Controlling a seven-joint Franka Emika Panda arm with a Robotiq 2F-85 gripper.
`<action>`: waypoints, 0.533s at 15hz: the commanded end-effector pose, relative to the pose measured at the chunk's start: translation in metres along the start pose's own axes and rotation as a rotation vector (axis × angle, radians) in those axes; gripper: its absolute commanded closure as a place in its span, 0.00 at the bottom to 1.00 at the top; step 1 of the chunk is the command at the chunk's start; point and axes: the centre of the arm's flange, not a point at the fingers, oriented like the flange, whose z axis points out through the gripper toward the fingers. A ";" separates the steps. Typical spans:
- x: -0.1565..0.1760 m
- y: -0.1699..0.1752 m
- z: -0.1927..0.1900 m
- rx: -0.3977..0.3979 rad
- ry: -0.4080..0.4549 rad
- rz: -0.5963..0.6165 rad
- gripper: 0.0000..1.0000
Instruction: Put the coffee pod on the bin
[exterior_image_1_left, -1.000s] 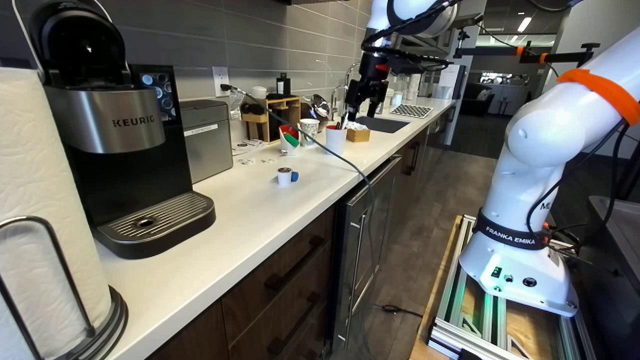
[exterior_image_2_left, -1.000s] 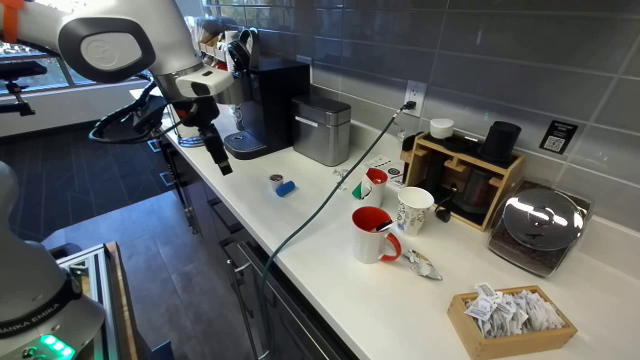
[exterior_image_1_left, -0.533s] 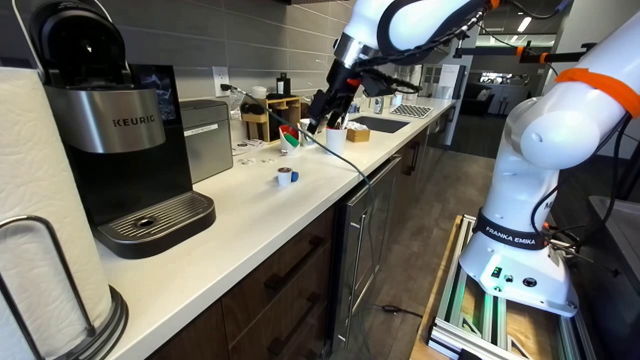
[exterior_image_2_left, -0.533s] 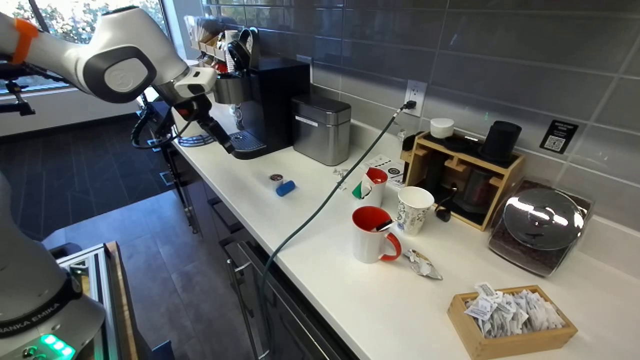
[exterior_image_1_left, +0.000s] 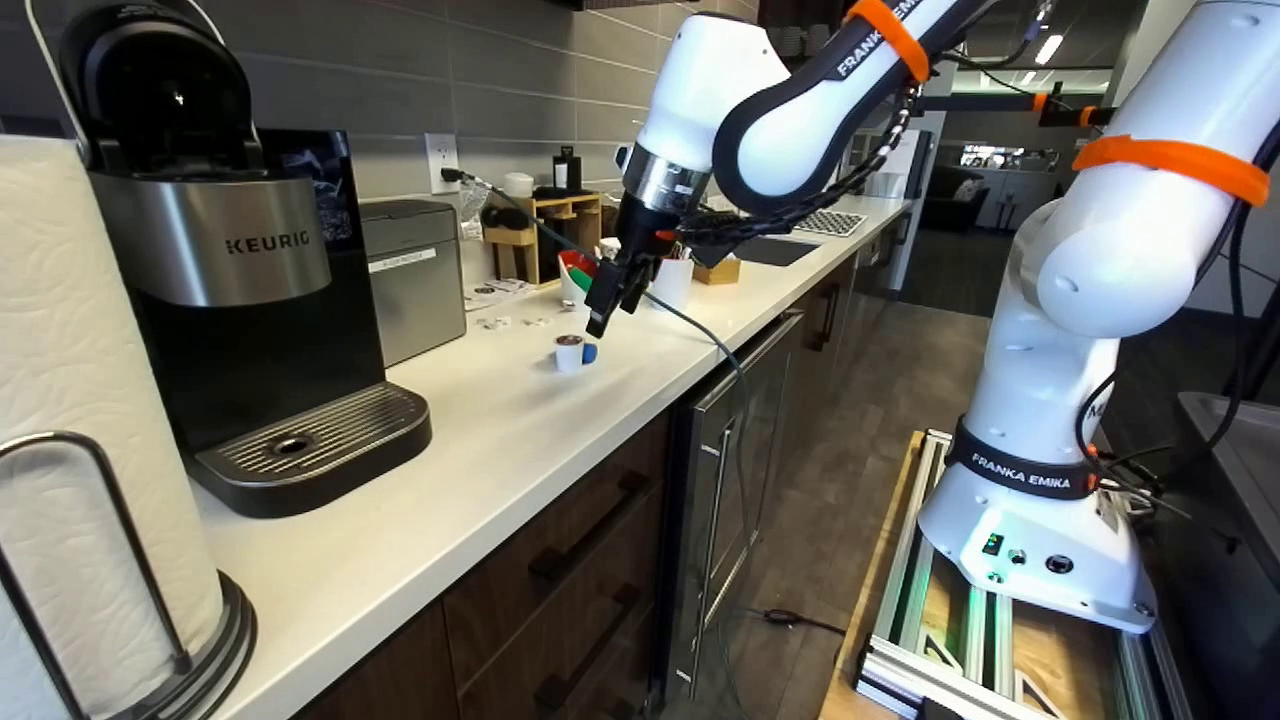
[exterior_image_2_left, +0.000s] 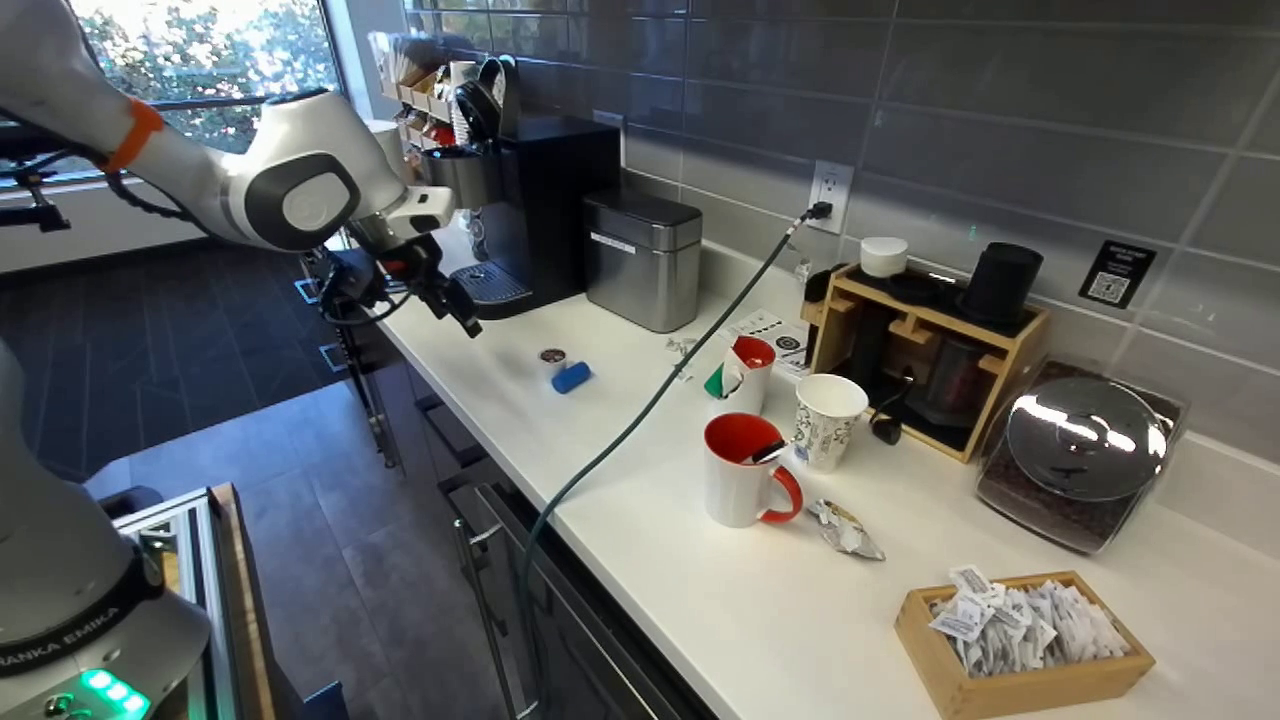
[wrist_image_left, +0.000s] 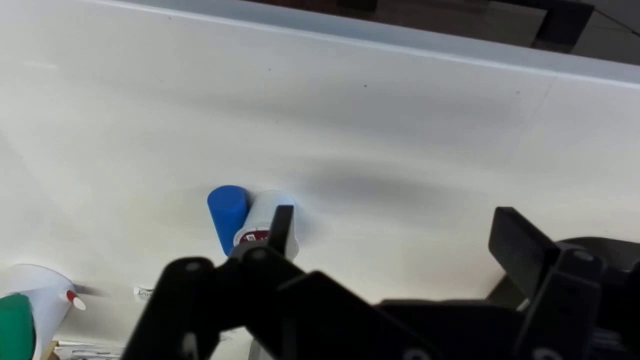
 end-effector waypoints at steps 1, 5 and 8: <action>0.028 0.018 0.036 0.054 0.014 0.013 0.00; 0.057 0.043 0.056 0.089 0.082 -0.017 0.00; 0.063 0.055 0.075 0.085 0.060 -0.070 0.00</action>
